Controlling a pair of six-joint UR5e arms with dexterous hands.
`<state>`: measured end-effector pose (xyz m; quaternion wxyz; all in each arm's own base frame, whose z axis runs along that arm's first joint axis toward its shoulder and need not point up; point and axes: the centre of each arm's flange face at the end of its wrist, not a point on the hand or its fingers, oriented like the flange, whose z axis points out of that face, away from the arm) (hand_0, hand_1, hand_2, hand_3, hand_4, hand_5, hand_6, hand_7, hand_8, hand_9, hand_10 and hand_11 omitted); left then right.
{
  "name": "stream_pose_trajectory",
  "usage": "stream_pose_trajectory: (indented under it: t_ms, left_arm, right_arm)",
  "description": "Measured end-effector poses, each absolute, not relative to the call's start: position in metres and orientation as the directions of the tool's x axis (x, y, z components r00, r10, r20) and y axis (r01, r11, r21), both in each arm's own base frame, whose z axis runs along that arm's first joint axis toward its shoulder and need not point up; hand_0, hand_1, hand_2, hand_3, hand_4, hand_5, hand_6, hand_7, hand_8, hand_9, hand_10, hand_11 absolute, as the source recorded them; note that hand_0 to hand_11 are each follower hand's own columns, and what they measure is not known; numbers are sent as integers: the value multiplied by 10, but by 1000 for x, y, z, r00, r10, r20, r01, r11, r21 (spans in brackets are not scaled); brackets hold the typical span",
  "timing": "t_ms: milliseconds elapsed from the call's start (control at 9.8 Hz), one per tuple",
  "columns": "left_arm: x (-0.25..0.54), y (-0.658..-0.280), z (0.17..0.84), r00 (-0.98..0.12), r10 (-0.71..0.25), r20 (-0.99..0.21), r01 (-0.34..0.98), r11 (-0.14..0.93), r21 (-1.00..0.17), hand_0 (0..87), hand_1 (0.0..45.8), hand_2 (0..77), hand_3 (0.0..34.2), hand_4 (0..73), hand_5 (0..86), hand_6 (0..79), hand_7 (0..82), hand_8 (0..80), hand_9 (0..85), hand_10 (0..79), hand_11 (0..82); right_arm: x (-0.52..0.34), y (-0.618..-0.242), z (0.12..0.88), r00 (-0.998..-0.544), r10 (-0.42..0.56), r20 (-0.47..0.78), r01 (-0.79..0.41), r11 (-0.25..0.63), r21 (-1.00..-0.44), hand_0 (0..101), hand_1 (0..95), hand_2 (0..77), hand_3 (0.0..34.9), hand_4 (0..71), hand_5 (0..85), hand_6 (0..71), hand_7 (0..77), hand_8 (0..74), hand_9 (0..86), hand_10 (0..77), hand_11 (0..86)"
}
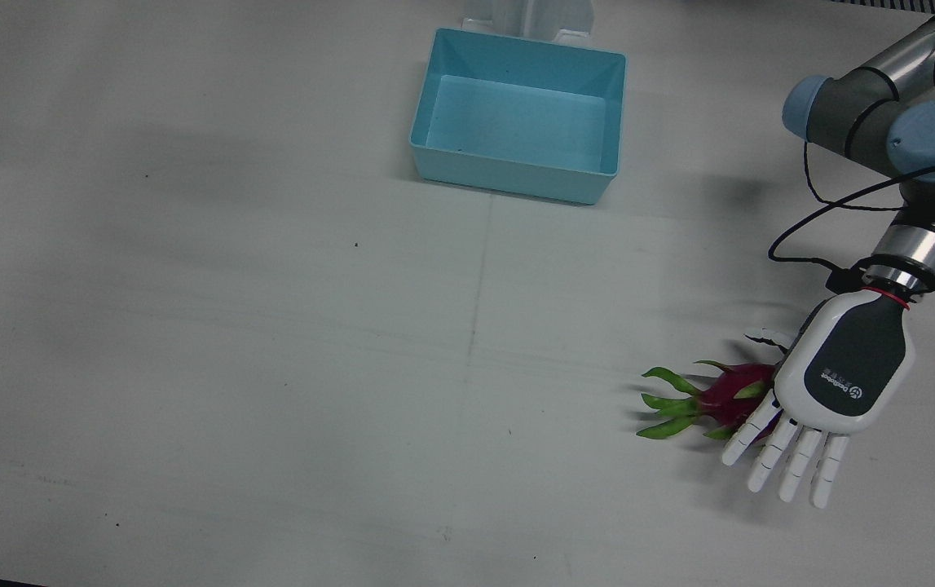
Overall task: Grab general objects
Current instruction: 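Close the left hand's fingers to grip the dragon fruit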
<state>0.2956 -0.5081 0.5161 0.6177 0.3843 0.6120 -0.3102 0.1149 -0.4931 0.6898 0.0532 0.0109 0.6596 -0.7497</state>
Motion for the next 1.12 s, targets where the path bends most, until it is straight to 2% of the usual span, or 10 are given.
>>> stream_pose_trajectory:
  t_ms: [204,408,510,612,714,816,918,1020,1122]
  left_arm:
    - [289,-513,517,92,108,-990,858,496,134,606,0,131,106,0,27,5,33,11,11,5,11]
    - [287,-516,524,122,125,-985,857,487,168,672,0,164,97,0,27,5,33,11,11,5,11]
    - [288,-517,529,128,128,-983,857,486,175,672,0,164,97,0,22,5,33,16,11,5,11]
    - [289,-518,532,133,132,-982,856,485,181,763,0,229,78,0,22,5,33,16,11,5,11]
    - [290,-519,534,139,137,-981,855,483,189,784,0,305,49,0,27,5,33,11,11,5,11]
    - [291,-520,534,144,143,-979,854,482,196,784,0,305,49,0,27,5,33,11,11,5,11]
    - [291,-520,533,146,147,-978,854,481,199,796,0,415,23,0,49,5,33,11,11,5,11]
    - [291,-520,532,146,150,-978,854,480,201,766,0,458,0,0,169,5,27,11,11,5,11]
    - [291,-520,531,144,152,-978,855,479,200,740,0,365,0,0,240,5,33,11,11,5,11]
  right_arm:
    - [115,-493,690,-994,-66,-87,94,-124,-988,0,54,16,0,0,5,0,0,0,5,0,5]
    - [115,-493,690,-994,-66,-87,94,-124,-988,0,54,16,0,0,5,0,0,0,5,0,5]
    - [115,-493,690,-994,-65,-87,95,-124,-988,0,54,16,0,0,5,0,0,0,5,0,5]
    - [115,-493,690,-994,-65,-87,95,-124,-988,0,54,16,0,0,5,0,0,0,5,0,5]
    - [115,-493,690,-994,-65,-88,95,-124,-988,0,54,16,0,0,5,0,0,0,5,0,5]
    - [115,-493,690,-994,-66,-88,95,-124,-988,0,54,16,0,0,5,0,0,0,5,0,5]
    - [115,-493,690,-994,-66,-87,95,-124,-988,0,54,16,0,0,5,0,0,0,5,0,5]
    - [115,-493,690,-994,-66,-88,95,-124,-988,0,54,16,0,0,5,0,0,0,5,0,5]
    - [115,-493,690,-994,-66,-88,95,-124,-988,0,54,16,0,0,5,0,0,0,5,0,5]
